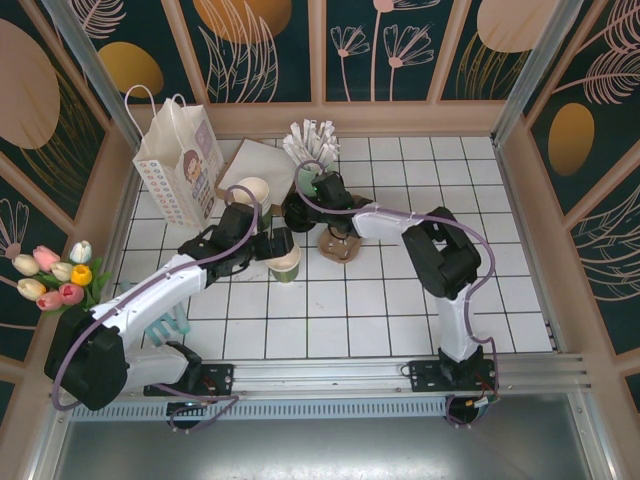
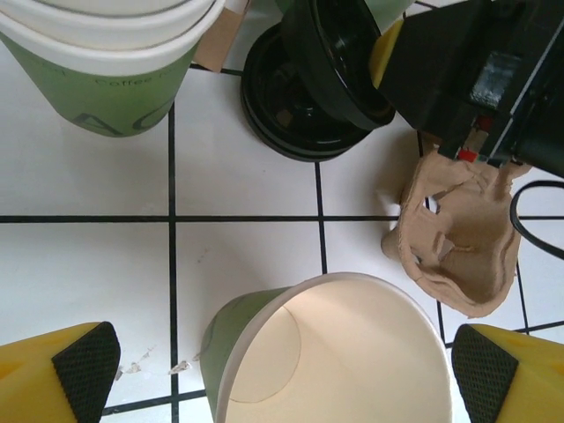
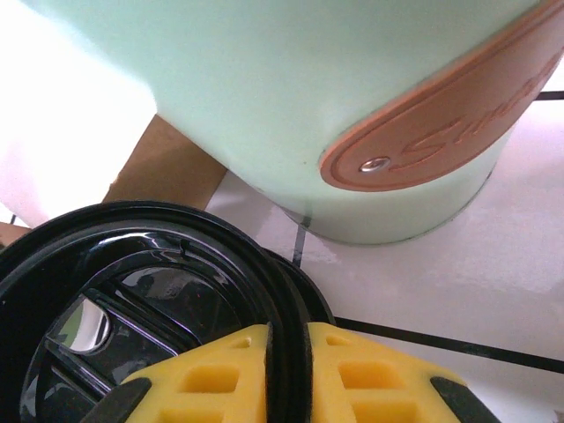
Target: Pack the takeout coffee
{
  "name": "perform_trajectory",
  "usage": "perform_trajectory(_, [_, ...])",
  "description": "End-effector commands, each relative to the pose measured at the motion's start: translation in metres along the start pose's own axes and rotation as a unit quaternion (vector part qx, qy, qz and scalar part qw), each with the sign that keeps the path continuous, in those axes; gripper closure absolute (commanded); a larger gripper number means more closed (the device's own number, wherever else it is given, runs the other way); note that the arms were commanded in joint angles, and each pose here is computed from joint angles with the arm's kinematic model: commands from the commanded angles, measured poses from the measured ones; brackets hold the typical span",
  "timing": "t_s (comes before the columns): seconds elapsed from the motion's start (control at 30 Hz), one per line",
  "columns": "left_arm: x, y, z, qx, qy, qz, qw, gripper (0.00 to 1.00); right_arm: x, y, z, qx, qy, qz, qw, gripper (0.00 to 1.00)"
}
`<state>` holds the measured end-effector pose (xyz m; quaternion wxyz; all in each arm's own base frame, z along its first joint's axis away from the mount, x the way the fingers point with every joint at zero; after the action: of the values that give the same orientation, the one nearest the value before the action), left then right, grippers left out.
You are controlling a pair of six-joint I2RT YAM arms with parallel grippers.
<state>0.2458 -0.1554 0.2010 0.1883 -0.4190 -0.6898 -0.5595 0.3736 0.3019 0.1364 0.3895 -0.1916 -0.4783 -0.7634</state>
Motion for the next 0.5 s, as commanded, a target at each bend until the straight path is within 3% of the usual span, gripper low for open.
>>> perform_trajectory(0.0, [0.013, 0.018, -0.008, 0.016, -0.01, -0.044, 0.999, 0.02, 0.021, 0.012, 0.014, 0.011, 0.04, -0.042, 0.998, 0.83])
perform_trajectory(0.3, [0.017, 0.031, -0.015, 0.039, -0.024, -0.069, 0.997, 0.01, 0.03, 0.005, 0.01, 0.026, 0.078, -0.062, 0.995, 0.84])
perform_trajectory(0.47, [0.006, 0.041, -0.014, 0.057, 0.01, -0.067, 0.996, 0.03, 0.03, 0.002, 0.011, 0.03, 0.102, -0.064, 0.992, 0.83])
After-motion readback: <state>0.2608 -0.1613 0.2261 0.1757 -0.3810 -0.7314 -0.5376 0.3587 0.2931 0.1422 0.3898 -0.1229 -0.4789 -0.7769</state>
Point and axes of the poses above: each hand's point on the last joint's axis, 136 mm out from that joint toward the fingers, its own x axis back along the fingers, its own z axis along the line the jaws close on, y = z × x, the point moved 9 cm from there along x, back along the fingers, and after that the axes turned 12 degrees about -x, right-handed, at the moved point
